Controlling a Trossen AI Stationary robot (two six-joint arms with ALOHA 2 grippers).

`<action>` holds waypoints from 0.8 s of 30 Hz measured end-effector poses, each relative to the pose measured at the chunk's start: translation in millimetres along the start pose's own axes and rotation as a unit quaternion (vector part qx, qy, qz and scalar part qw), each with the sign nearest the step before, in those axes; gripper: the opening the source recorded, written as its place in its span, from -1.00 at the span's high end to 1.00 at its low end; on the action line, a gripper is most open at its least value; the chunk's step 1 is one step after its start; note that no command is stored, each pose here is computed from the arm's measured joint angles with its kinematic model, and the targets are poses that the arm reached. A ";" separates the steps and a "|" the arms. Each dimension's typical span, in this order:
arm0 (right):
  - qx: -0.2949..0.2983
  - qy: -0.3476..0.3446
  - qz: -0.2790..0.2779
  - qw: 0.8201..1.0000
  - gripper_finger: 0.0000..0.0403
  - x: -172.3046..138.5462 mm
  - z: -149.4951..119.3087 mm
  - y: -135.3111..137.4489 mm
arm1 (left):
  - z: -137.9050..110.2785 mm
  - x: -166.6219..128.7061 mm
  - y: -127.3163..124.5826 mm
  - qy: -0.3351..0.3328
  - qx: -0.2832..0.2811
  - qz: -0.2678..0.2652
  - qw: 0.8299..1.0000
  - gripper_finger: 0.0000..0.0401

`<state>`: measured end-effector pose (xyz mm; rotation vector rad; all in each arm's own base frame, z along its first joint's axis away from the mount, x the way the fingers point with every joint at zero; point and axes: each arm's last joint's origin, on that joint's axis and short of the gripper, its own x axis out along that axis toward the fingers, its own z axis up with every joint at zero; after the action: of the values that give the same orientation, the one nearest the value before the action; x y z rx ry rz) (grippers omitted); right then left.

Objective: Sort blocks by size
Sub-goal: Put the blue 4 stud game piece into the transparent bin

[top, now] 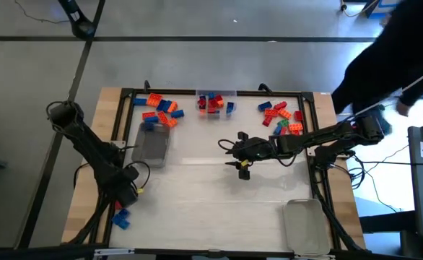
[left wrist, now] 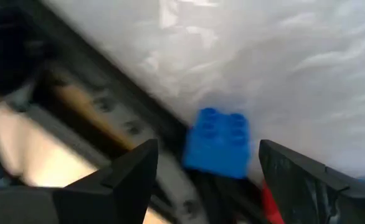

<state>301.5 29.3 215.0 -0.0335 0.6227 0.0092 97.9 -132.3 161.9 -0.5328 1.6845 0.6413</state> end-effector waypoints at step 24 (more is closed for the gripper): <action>0.001 0.000 0.000 1.000 0.04 0.0 0.0 -0.2 | 5.6 8.0 -12.1 0.009 0.076 -0.076 0.994 0.07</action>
<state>301.5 29.1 215.0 -0.0317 0.6218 0.0079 108.3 -137.6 151.6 -0.5533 1.6764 0.3946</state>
